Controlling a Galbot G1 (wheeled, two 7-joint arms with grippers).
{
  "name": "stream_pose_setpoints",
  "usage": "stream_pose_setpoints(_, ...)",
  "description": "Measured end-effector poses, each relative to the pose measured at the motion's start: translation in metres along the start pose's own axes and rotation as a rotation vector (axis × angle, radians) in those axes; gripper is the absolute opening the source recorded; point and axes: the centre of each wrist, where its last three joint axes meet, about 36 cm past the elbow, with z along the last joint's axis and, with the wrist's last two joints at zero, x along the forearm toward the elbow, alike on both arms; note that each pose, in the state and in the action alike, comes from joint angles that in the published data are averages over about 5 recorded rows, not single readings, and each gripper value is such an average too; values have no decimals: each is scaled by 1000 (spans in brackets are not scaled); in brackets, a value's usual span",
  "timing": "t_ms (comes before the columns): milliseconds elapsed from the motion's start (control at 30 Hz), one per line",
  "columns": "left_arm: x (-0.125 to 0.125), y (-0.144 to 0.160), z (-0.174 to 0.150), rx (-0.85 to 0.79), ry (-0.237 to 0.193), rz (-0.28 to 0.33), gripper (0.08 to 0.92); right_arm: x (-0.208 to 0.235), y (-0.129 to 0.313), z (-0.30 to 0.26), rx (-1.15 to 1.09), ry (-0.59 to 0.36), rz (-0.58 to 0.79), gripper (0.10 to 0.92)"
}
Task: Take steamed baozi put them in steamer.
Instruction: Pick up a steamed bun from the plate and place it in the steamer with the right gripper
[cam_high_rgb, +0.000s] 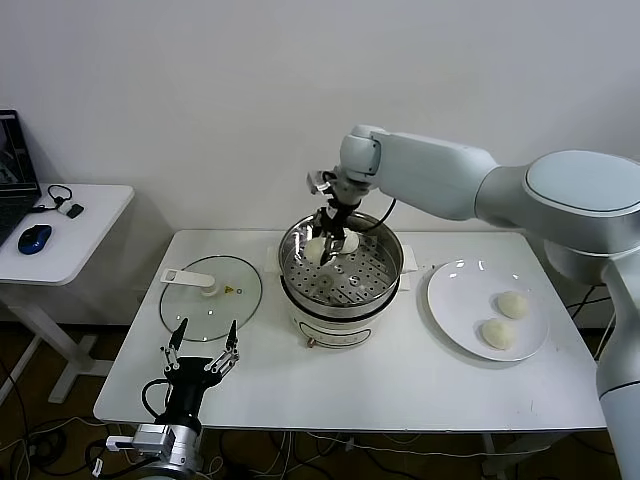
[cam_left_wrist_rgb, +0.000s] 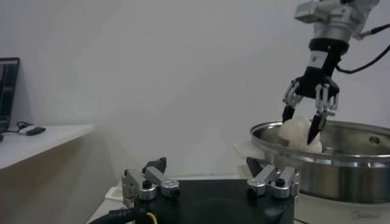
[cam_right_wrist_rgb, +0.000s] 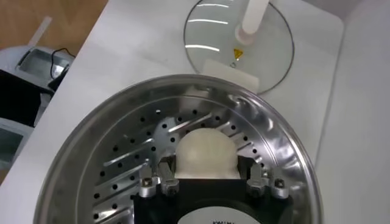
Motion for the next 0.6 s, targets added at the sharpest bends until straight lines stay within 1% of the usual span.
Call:
stream_pose_setpoints(300, 2, 1, 1, -1, 5, -2, 823, -24, -1, 0, -5, -4, -9, 653)
stream_pose_setpoints(600, 3, 1, 2, -1, 8, -3, 823, -37, -3, 1, -10, -9, -6, 654)
